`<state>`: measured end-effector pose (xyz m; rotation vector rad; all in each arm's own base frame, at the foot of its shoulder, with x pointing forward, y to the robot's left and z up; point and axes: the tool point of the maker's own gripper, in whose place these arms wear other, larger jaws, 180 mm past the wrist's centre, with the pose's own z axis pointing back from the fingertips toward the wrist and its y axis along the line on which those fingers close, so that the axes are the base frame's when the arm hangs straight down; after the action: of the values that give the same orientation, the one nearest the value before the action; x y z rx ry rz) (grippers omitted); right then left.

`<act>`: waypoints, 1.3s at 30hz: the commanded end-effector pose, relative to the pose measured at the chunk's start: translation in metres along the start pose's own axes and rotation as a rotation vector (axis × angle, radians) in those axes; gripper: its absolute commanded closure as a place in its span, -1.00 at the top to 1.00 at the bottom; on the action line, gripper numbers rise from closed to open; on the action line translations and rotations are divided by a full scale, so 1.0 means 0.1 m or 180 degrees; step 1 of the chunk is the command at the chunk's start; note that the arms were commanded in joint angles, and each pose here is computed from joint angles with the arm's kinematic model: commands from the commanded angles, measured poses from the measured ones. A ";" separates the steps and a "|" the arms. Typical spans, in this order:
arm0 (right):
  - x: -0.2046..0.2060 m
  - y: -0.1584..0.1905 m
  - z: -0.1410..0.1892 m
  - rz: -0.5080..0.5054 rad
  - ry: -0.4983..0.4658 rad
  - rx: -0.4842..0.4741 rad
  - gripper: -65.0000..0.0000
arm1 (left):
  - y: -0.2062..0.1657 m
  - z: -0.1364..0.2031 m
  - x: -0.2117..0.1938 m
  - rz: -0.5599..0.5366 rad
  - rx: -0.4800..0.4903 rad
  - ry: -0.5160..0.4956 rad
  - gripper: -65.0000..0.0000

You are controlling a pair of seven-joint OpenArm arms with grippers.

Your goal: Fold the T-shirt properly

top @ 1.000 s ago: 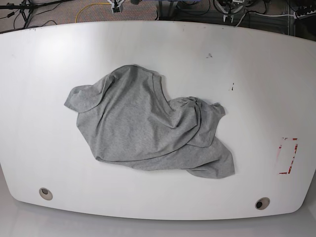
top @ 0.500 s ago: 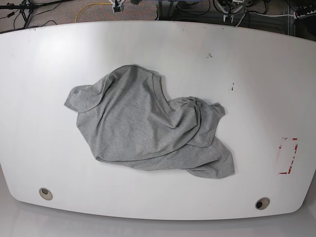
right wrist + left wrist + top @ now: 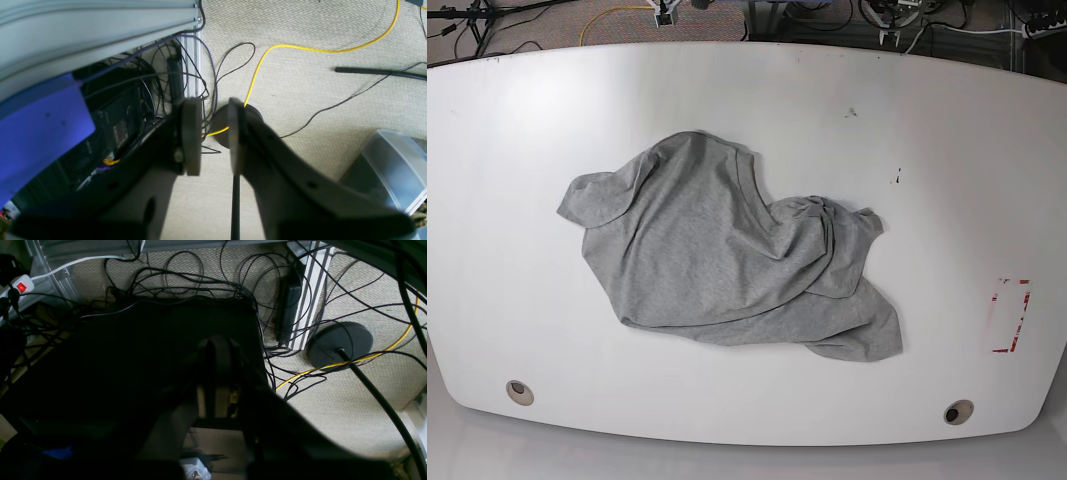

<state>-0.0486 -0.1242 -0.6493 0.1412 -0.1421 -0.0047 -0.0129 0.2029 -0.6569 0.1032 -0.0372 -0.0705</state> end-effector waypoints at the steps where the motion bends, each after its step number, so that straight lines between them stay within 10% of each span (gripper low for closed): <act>1: -0.02 -0.03 0.02 -0.0007 -0.0004 -0.0016 -0.60 | 0.06 0.00 -0.02 0.0001 0.0042 -0.0004 -0.98; 39: 0.01 0.02 0.01 -0.0017 -0.0035 0.0013 -0.62 | 0.06 0.01 0.05 0.0012 0.0057 -0.0073 -0.97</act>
<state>-0.0443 -0.1210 -0.6489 0.1456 -0.1534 -0.0062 -0.0057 0.2033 -0.6563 0.1083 -0.0579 -0.0656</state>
